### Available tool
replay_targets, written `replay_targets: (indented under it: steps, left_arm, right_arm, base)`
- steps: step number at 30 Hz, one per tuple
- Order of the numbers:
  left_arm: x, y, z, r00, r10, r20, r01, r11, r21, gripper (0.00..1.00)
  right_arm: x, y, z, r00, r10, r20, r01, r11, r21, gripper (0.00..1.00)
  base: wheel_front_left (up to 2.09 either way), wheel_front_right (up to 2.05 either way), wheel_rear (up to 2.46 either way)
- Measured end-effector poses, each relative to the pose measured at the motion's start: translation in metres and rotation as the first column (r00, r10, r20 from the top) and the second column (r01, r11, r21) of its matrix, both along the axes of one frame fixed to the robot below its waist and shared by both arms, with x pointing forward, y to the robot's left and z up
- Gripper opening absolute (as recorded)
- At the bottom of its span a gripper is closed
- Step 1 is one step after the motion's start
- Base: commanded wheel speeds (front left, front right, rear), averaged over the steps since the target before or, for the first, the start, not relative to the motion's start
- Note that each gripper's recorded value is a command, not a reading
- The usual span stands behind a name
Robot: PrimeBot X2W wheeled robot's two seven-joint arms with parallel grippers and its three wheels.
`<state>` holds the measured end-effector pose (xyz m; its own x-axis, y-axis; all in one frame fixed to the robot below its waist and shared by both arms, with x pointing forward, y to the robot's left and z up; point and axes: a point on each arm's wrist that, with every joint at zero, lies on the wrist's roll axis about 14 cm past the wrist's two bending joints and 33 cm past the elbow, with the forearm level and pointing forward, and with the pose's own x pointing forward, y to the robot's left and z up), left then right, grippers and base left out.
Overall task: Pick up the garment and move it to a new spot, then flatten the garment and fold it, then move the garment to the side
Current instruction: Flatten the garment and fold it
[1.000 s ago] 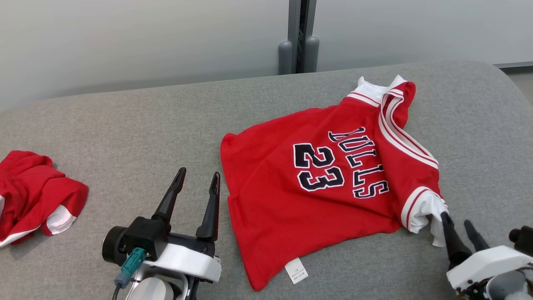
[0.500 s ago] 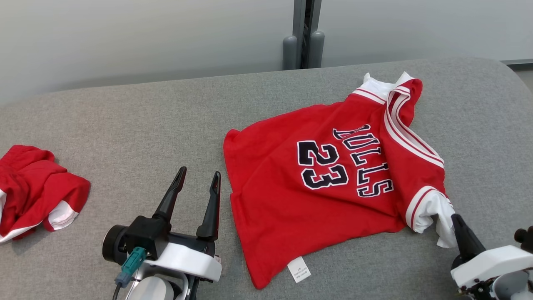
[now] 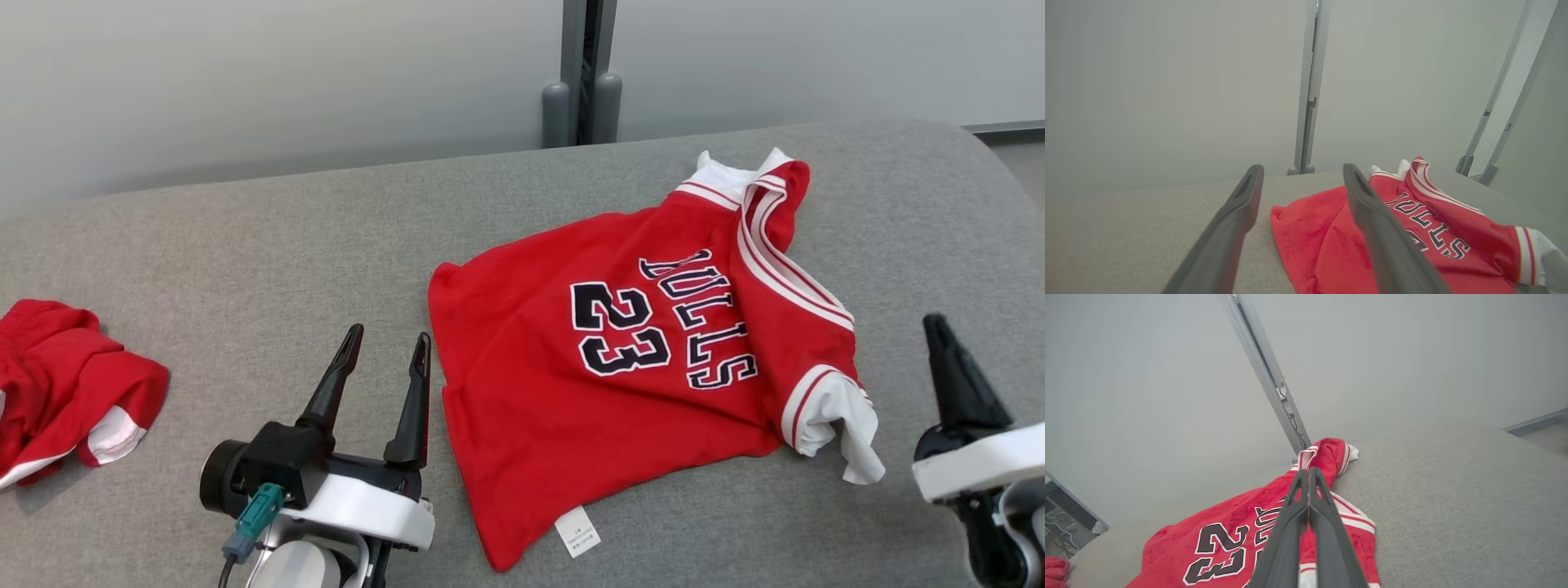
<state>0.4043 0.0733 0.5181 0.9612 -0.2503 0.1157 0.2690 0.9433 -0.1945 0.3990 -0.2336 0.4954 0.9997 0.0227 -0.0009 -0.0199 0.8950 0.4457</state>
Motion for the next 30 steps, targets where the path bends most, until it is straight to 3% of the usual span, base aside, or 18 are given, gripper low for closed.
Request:
replay_targets:
  steps: [4,9,13,18,19,20,21,30]
  left_arm:
    - [-0.002,-0.005,0.007,1.000,-0.012,0.017,0.012,1.000,-0.008,1.00]
    - [-0.003,-0.006,0.014,0.999,-0.009,0.034,0.010,1.000,-0.019,1.00]
    - [-0.003,0.002,0.019,0.999,0.023,0.044,-0.021,0.999,-0.032,1.00]
    - [-0.007,0.017,0.019,0.997,0.077,0.032,-0.075,0.995,-0.061,1.00]
    - [-0.009,0.019,0.017,0.996,0.084,0.025,-0.083,0.994,-0.065,1.00]
    - [-0.010,0.021,0.015,0.996,0.093,0.020,-0.091,0.994,-0.066,1.00]
    - [-0.011,0.024,0.015,0.995,0.100,0.016,-0.098,0.993,-0.069,1.00]
    - [-0.013,0.036,0.013,0.990,0.142,0.010,-0.141,0.988,-0.068,1.00]
  right_arm:
    - [0.005,-0.004,0.040,0.991,0.044,0.125,-0.015,0.974,-0.227,0.00]
    - [0.004,0.014,0.076,0.964,0.133,0.230,-0.005,0.875,-0.484,0.00]
    - [-0.002,0.031,0.097,0.940,0.151,0.306,0.035,0.850,-0.526,0.00]
    - [-0.012,0.041,0.087,0.945,0.144,0.293,0.033,0.851,-0.524,0.00]
    - [-0.013,0.043,0.085,0.947,0.145,0.288,0.029,0.852,-0.523,0.08]
    - [-0.013,0.044,0.084,0.947,0.143,0.289,0.029,0.854,-0.519,0.78]
    - [-0.013,0.045,0.083,0.947,0.142,0.288,0.027,0.858,-0.513,1.00]
    - [-0.011,0.045,0.066,0.962,0.125,0.241,0.008,0.875,-0.483,1.00]
  base:
    - [0.00,0.00,0.00]
    - [0.00,0.00,0.00]
    - [0.00,0.00,0.00]
    - [0.00,0.00,0.00]
    - [0.00,0.00,0.00]
    - [0.00,0.00,0.00]
    - [0.00,0.00,0.00]
    - [0.00,0.00,0.00]
